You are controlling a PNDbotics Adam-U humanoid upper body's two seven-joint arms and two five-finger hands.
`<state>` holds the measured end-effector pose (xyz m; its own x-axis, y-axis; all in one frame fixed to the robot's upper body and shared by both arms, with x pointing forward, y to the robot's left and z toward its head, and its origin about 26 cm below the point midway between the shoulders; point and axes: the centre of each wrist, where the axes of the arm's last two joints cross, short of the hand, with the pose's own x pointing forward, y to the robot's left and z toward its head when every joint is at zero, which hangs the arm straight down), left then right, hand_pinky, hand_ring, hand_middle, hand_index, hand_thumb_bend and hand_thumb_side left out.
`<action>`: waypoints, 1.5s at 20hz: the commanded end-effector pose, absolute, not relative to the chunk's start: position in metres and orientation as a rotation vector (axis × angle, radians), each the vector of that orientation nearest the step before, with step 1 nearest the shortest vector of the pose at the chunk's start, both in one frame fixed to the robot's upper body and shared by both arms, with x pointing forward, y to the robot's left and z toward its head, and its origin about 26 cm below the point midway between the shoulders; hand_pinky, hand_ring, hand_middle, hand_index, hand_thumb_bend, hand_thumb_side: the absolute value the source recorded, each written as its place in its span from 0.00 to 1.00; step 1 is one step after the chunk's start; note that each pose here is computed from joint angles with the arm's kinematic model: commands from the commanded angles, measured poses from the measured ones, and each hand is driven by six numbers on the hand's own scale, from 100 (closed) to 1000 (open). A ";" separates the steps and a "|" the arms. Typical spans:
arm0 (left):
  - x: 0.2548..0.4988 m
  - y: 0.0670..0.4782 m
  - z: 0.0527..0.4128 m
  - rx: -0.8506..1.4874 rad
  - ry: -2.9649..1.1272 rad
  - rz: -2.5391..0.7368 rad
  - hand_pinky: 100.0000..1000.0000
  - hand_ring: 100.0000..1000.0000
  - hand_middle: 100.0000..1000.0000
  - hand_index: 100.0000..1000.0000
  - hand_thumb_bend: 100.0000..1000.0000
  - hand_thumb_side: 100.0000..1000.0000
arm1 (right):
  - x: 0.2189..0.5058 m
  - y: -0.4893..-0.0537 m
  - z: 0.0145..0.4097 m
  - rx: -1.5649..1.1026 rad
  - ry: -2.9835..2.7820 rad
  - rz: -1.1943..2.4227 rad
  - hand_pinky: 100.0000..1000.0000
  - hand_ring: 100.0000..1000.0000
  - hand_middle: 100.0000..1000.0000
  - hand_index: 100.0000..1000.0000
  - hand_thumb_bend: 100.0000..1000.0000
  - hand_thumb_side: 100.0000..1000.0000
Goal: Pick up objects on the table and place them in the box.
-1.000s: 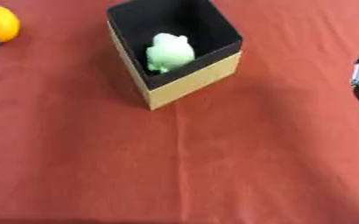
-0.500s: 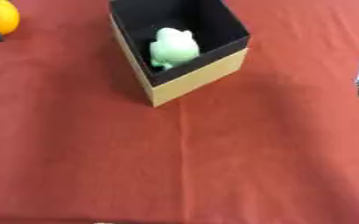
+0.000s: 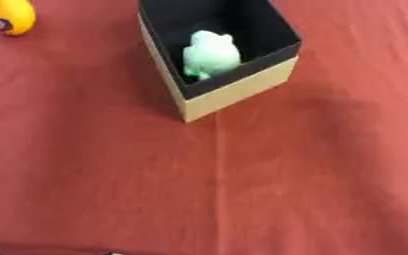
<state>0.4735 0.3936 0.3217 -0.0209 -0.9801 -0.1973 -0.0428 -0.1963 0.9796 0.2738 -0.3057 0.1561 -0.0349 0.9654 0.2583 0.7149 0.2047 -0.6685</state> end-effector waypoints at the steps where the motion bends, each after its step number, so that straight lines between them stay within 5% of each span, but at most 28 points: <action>1: 0.469 0.402 0.340 1.403 -1.173 -1.280 0.85 0.94 0.93 0.88 0.45 0.07 | 0.273 -0.306 0.165 -1.585 -1.839 0.472 0.52 0.49 0.61 0.84 0.00 0.49; 13: 0.467 0.418 0.335 1.402 -1.002 -1.161 0.80 0.92 0.93 0.89 0.51 0.12 | 0.274 -0.302 0.163 -1.569 -1.846 0.451 0.52 0.49 0.60 0.84 0.00 0.49; 19: 0.467 0.421 0.336 1.419 -1.046 -1.075 0.72 0.86 0.88 0.88 0.36 0.09 | 0.274 -0.300 0.162 -1.563 -1.848 0.444 0.52 0.49 0.61 0.84 0.00 0.49; 25: 0.466 0.420 0.344 1.405 -1.094 -1.043 0.67 0.82 0.84 0.86 0.32 0.08 | 0.274 -0.299 0.162 -1.556 -1.851 0.442 0.52 0.49 0.60 0.84 0.00 0.49; 26: 0.465 0.420 0.345 1.407 -1.096 -1.040 0.47 0.64 0.72 0.78 0.37 0.07 | 0.274 -0.298 0.162 -1.556 -1.853 0.442 0.52 0.49 0.60 0.84 0.00 0.49; 30: 0.467 0.416 0.345 1.457 -1.120 -1.018 0.19 0.43 0.50 0.61 0.37 0.04 | 0.275 -0.297 0.162 -1.551 -1.858 0.434 0.52 0.49 0.60 0.84 0.00 0.49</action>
